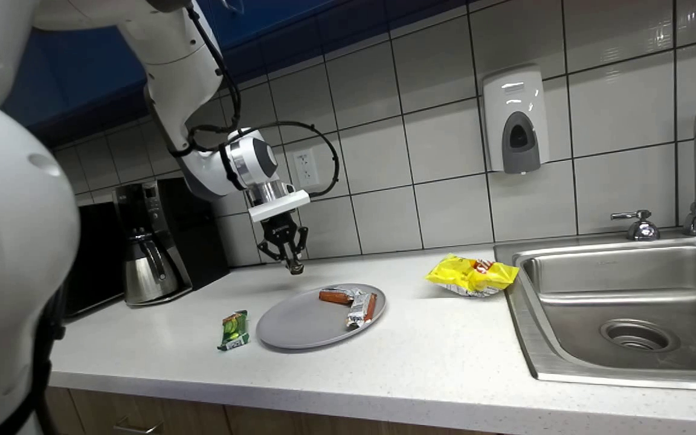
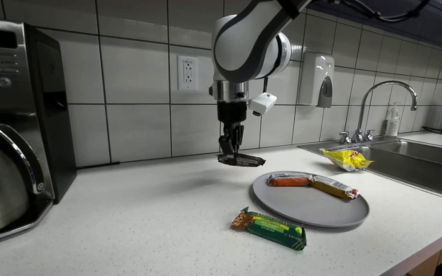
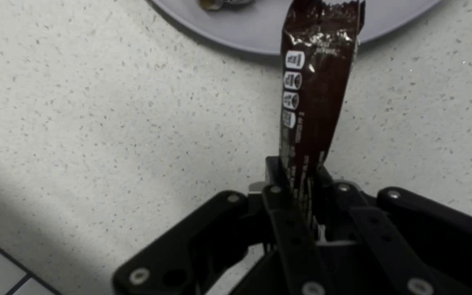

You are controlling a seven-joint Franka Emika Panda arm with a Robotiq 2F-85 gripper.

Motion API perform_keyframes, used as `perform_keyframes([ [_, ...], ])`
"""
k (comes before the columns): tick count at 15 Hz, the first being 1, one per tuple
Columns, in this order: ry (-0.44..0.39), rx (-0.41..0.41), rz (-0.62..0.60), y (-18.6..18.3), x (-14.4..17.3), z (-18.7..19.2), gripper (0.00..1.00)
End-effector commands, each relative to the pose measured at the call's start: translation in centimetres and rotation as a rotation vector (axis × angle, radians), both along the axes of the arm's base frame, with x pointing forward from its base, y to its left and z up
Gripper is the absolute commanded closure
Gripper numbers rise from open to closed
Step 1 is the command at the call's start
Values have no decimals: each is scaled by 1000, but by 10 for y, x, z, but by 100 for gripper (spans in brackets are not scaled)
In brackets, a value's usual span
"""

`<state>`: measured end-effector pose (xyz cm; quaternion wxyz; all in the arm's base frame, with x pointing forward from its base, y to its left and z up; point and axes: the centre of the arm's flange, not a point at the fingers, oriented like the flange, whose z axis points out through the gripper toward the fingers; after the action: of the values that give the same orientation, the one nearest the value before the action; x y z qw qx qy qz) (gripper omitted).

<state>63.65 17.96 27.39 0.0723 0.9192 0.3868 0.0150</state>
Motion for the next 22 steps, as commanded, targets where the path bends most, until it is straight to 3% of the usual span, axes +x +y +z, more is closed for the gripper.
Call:
perform_keyframes([
  [1, -4, 4, 74, -13, -42, 16, 95],
  [7, 20, 8, 221, -51, -77, 10, 95],
  [14, 47, 12, 355, -104, -95, -19, 95],
  [21, 23, 9, 374, -104, -105, -27, 95],
  [22, 24, 10, 370, -105, -105, -27, 56],
])
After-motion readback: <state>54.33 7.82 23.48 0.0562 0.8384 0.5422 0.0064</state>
